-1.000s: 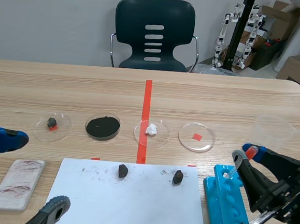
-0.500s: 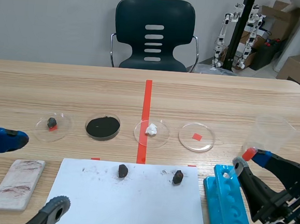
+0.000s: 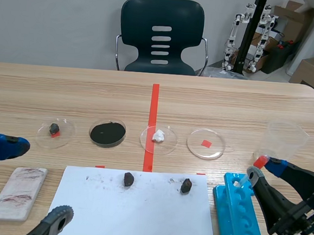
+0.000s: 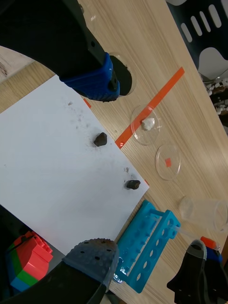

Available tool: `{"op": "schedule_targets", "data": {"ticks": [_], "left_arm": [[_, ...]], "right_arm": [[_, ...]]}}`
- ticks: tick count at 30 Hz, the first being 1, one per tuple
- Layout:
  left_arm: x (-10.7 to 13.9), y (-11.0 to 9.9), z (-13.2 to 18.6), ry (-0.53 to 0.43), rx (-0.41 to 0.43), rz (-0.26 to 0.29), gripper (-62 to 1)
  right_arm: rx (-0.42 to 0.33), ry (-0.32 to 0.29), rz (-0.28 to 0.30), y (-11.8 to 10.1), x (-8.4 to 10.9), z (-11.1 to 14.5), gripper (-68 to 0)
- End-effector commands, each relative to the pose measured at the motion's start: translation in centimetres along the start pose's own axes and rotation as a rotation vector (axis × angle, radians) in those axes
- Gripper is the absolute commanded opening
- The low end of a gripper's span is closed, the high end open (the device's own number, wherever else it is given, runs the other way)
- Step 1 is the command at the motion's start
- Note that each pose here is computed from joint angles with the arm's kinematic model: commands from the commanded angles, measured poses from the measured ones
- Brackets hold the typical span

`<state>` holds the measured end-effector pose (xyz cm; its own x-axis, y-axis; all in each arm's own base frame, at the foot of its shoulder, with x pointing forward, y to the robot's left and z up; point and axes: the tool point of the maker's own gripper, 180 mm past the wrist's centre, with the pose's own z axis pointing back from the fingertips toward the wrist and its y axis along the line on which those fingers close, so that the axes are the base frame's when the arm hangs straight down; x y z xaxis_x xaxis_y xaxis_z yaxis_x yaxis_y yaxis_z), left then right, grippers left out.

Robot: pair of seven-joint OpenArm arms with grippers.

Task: Pick up the dropper by the top with the right hand

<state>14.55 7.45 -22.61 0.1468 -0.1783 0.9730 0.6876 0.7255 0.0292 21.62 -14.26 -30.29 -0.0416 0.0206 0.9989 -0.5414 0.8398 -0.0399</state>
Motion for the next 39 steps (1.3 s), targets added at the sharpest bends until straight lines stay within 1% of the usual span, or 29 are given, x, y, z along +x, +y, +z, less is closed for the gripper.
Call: {"op": "schedule_targets", "data": {"ticks": [1,17,18,21,22,28,30,31,39], "left_arm": [[0.55,0.28,-0.01,-0.024,0.010,-0.001,-0.4],[0.55,0.28,-0.01,-0.024,0.010,-0.001,-0.4],[0.55,0.28,-0.01,-0.024,0.010,-0.001,-0.4],[0.55,0.28,-0.01,-0.024,0.010,-0.001,-0.4],[0.55,0.28,-0.01,-0.024,0.010,-0.001,-0.4],[0.55,0.28,-0.01,-0.024,0.010,-0.001,-0.4],[0.55,0.28,-0.01,-0.024,0.010,-0.001,-0.4],[0.55,0.28,-0.01,-0.024,0.010,-0.001,-0.4],[0.55,0.28,-0.01,-0.024,0.010,-0.001,-0.4]], "right_arm": [[-0.005,-0.037,0.018,-0.87,1.17,-0.62,-46.2],[-0.006,-0.047,0.025,-1.09,1.42,-1.02,-46.2],[-0.006,-0.047,0.025,-1.09,1.42,-1.02,-46.5],[-0.005,-0.050,0.025,-1.08,1.47,-1.02,-53.0],[-0.005,-0.051,0.025,-1.08,1.49,-1.02,-54.0],[-0.005,-0.051,0.025,-1.08,1.49,-1.02,-54.2],[-0.005,-0.051,0.025,-1.08,1.49,-1.02,-57.3],[-0.005,-0.051,0.025,-1.08,1.49,-1.02,-57.8],[-0.005,-0.050,0.026,-1.06,1.48,-1.01,-57.8]]}}
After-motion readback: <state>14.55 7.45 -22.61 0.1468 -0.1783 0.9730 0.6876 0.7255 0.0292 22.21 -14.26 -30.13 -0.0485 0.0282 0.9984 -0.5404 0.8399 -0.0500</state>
